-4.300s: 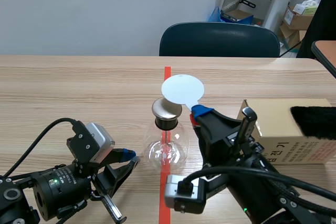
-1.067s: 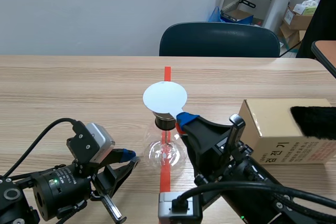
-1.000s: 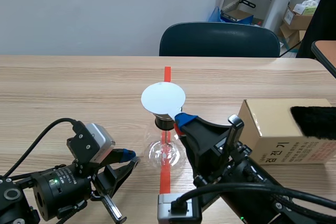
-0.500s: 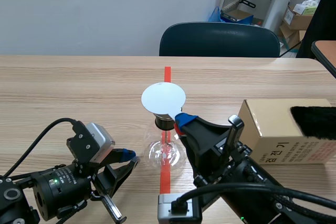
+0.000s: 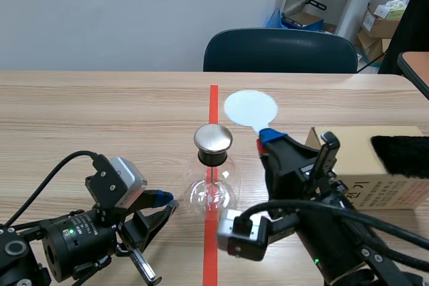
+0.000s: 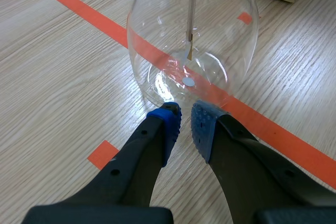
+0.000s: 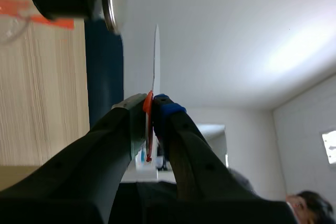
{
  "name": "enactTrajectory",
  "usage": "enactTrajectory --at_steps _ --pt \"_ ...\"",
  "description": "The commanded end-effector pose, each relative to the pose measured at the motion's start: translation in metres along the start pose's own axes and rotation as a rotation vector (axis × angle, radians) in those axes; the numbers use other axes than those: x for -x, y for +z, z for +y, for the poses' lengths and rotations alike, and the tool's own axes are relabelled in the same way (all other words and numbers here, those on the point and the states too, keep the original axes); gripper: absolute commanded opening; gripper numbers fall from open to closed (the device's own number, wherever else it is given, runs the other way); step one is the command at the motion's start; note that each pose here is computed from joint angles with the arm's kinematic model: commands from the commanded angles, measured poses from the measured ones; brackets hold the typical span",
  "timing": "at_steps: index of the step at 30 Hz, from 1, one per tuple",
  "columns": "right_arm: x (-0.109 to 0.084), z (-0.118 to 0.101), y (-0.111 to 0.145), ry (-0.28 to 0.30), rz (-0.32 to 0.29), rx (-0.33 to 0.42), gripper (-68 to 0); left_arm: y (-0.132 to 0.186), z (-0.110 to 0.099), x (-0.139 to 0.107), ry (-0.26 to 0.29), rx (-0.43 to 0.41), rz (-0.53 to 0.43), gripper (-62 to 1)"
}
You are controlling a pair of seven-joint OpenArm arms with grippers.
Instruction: Do the electroscope experiment
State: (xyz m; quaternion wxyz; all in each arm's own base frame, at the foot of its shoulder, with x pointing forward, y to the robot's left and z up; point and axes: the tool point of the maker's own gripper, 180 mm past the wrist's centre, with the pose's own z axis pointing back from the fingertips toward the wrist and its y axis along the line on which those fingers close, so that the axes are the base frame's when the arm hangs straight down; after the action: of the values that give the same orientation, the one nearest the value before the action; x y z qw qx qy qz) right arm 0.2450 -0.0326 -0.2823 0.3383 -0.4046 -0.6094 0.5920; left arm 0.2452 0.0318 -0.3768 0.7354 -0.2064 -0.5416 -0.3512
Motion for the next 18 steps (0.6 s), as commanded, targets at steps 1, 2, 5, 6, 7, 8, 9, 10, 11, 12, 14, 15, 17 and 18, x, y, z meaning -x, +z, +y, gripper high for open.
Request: enactTrajectory --at_steps 1,2,5,6,7,8,9,10,11,12,14,15,17,18 --pt "0.013 -0.012 -0.003 0.018 0.04 0.04 -66.5 -0.004 -0.004 -0.01 0.004 0.01 -0.033 -50.9" --pt "0.019 -0.013 -0.003 0.018 0.072 0.041 -66.5 -0.004 -0.004 -0.01 0.004 0.01 -0.033 -50.9" --pt "0.036 -0.013 -0.001 0.016 0.167 0.041 -66.5 -0.004 -0.004 -0.01 0.004 0.01 -0.034 -50.9" --pt "0.041 -0.013 0.0 0.015 0.196 0.042 -66.5 -0.004 -0.004 -0.01 0.004 0.01 -0.034 -50.9" --pt "0.046 -0.013 0.001 0.014 0.225 0.042 -66.5 -0.004 -0.004 -0.01 0.004 0.01 -0.034 -50.9" --pt "0.05 -0.013 0.002 0.014 0.248 0.042 -66.5 -0.004 -0.004 -0.01 0.004 0.01 -0.034 -50.9" --pt "0.054 -0.013 0.003 0.014 0.271 0.042 -66.5 -0.004 -0.004 -0.01 0.004 0.01 -0.034 -50.9" --pt "0.057 -0.013 0.004 0.013 0.291 0.042 -66.5 -0.004 -0.004 -0.01 0.004 0.01 -0.034 -50.9" --pt "0.061 -0.013 0.005 0.013 0.311 0.043 -66.5 -0.004 -0.004 -0.01 0.004 0.01 -0.034 -50.9" --pt "0.064 -0.013 0.006 0.012 0.328 0.043 -66.5 -0.004 -0.004 -0.01 0.004 0.01 -0.034 -50.9" --pt "0.069 -0.013 0.008 0.012 0.358 0.043 -66.5 -0.004 -0.004 -0.01 0.004 0.01 -0.034 -50.9" --pt "0.071 -0.013 0.009 0.011 0.37 0.043 -66.5 -0.004 -0.004 -0.01 0.004 0.01 -0.033 -50.9" --pt "0.074 -0.013 0.01 0.011 0.389 0.043 -66.5 -0.004 -0.004 -0.01 0.004 0.01 -0.033 -50.9" --pt "0.075 -0.013 0.011 0.011 0.398 0.043 -66.5 -0.004 -0.004 -0.01 0.004 0.01 -0.033 -50.9"
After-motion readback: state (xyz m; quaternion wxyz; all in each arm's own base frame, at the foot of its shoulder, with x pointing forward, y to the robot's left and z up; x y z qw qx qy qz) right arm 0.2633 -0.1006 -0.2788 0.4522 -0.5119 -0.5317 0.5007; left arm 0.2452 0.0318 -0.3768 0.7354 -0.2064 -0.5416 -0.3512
